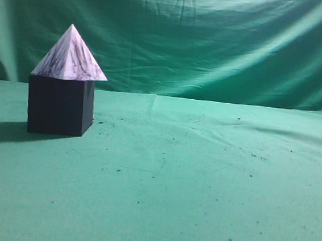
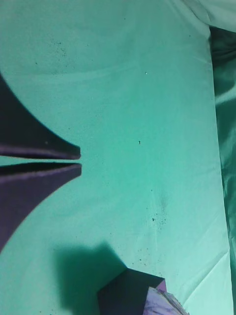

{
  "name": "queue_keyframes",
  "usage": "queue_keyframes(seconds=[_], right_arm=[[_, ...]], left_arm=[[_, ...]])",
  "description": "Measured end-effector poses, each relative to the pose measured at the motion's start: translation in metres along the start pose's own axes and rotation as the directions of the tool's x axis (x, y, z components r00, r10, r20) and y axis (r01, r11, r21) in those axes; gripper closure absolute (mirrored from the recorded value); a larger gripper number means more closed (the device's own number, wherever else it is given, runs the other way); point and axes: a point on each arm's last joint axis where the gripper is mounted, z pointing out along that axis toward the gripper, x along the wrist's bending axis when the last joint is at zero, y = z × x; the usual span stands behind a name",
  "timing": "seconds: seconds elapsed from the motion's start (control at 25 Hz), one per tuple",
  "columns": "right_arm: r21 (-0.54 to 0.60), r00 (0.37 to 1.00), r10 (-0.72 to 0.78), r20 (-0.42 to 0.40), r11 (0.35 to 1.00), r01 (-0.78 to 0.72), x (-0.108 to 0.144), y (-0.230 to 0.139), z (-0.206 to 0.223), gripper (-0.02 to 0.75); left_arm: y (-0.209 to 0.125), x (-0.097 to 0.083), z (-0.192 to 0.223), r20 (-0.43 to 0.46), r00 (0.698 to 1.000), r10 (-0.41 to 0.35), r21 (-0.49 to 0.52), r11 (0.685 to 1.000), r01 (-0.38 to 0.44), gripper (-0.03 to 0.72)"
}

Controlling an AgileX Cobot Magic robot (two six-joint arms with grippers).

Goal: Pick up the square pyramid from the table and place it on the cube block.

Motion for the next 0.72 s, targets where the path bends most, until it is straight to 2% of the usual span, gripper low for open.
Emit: queue_keyframes(seconds=[0.2, 0.36, 0.56, 0.72], right_arm=[[-0.037, 0.978, 0.036, 0.207, 0.999, -0.029, -0.006, -0.054, 0.0, 0.738], [0.003, 0.941, 0.081, 0.327, 0.996, -0.087, -0.01, -0.095, 0.011, 0.738], [0.077, 0.898, 0.152, 0.413, 0.977, -0.2, -0.014, -0.137, 0.024, 0.738], [0.105, 0.888, 0.172, 0.426, 0.966, -0.237, -0.015, -0.153, 0.028, 0.738]], left_arm=[[0.0, 0.0, 0.0, 0.0, 1.0, 0.0, 0.0, 1.0, 0.0, 0.688], [0.0, 0.0, 0.0, 0.0, 1.0, 0.0, 0.0, 1.0, 0.0, 0.688], [0.0, 0.0, 0.0, 0.0, 1.0, 0.0, 0.0, 1.0, 0.0, 0.688], [0.0, 0.0, 0.0, 0.0, 1.0, 0.0, 0.0, 1.0, 0.0, 0.688]])
